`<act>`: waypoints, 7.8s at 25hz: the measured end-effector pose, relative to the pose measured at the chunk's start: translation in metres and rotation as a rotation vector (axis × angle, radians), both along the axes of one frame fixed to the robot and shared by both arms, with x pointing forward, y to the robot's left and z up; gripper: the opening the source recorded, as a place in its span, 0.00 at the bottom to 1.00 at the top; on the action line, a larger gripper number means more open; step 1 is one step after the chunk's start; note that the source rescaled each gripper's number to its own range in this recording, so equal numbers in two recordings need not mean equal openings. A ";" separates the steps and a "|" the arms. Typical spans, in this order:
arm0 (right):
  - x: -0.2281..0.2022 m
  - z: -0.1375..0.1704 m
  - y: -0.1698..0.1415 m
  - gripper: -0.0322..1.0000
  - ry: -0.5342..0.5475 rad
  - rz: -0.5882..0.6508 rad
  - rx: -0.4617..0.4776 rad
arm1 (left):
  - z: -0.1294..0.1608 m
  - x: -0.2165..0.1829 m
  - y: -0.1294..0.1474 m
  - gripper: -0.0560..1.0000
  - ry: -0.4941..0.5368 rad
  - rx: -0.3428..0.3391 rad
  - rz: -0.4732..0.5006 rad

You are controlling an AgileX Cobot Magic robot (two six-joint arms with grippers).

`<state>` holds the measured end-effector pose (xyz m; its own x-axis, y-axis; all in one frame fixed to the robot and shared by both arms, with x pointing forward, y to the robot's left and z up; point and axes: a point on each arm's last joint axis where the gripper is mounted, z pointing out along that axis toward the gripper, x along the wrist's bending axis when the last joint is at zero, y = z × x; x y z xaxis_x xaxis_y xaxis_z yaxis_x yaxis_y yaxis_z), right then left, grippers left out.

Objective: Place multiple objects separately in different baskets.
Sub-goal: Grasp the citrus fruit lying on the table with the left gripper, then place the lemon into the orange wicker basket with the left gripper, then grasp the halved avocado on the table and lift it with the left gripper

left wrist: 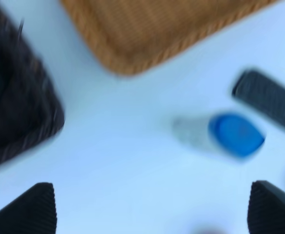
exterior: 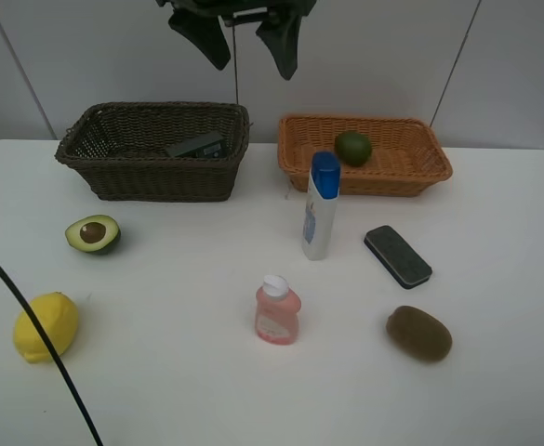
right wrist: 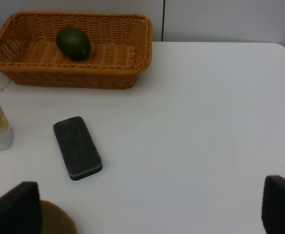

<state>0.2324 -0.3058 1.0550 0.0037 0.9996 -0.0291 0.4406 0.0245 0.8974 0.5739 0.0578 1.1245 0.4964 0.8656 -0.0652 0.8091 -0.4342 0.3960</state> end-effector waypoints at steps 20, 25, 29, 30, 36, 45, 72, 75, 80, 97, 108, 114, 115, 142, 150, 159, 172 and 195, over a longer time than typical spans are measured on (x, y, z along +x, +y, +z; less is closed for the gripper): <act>0.000 0.000 0.000 1.00 0.000 0.000 0.000 | -0.127 -0.113 0.165 1.00 0.452 0.319 0.368; 0.000 0.000 0.000 1.00 0.000 0.000 0.000 | -0.144 -0.108 0.176 1.00 0.449 0.309 0.401; 0.000 0.000 0.000 1.00 0.000 0.000 0.000 | -0.148 -0.107 0.177 1.00 0.467 0.290 0.462; 0.000 0.000 0.000 1.00 0.000 0.000 0.000 | -0.148 -0.107 0.177 1.00 0.472 0.282 0.508; 0.000 0.000 0.000 1.00 0.000 0.000 0.000 | -0.149 -0.104 0.178 1.00 0.462 0.240 0.784; 0.000 0.000 0.000 1.00 0.000 0.000 0.000 | -0.149 -0.093 0.176 1.00 0.326 0.258 0.417; 0.000 0.000 0.000 1.00 0.000 0.000 0.000 | -0.190 -0.110 0.182 1.00 0.376 0.268 0.543; 0.000 0.000 0.000 1.00 0.000 0.000 0.000 | -0.207 -0.105 0.181 1.00 0.411 0.293 0.537; 0.000 0.000 0.000 1.00 0.000 0.000 0.000 | -0.237 -0.099 0.179 1.00 0.462 0.319 0.529; 0.000 0.000 0.000 1.00 0.000 0.000 0.000 | -0.262 -0.098 0.176 0.67 0.570 0.364 0.525; 0.000 0.000 0.000 1.00 0.000 0.000 0.000 | -0.264 -0.107 0.180 0.50 0.675 0.441 0.525; 0.000 0.000 0.000 1.00 0.000 0.000 0.000 | -0.264 -0.107 0.180 0.50 0.675 0.441 0.543; 0.000 0.000 0.000 1.00 0.000 0.000 0.000 | -0.264 -0.107 0.180 0.50 0.675 0.441 0.543; 0.000 0.000 0.000 1.00 0.000 0.000 0.000 | -0.148 0.114 -0.036 0.50 0.056 -0.209 0.069; 0.000 0.000 0.000 1.00 0.000 0.000 0.000 | -0.185 0.157 -0.076 0.50 -0.189 -0.358 0.060; 0.000 0.000 0.000 1.00 0.000 0.000 0.000 | -0.186 0.158 -0.076 0.99 -0.230 -0.323 -0.014; 0.000 0.000 0.000 1.00 0.000 0.000 0.000 | -0.045 0.096 -0.043 0.99 -0.084 -0.201 -0.139; 0.000 0.000 0.000 1.00 0.000 0.000 0.001 | -0.056 -0.042 0.099 0.99 0.092 0.472 -0.526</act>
<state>0.2324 -0.3058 1.0550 0.0032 0.9996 -0.0284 0.4406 0.0241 0.8974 0.5317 0.1570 1.0686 0.8665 0.4592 0.1956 0.4665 -0.8844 0.0098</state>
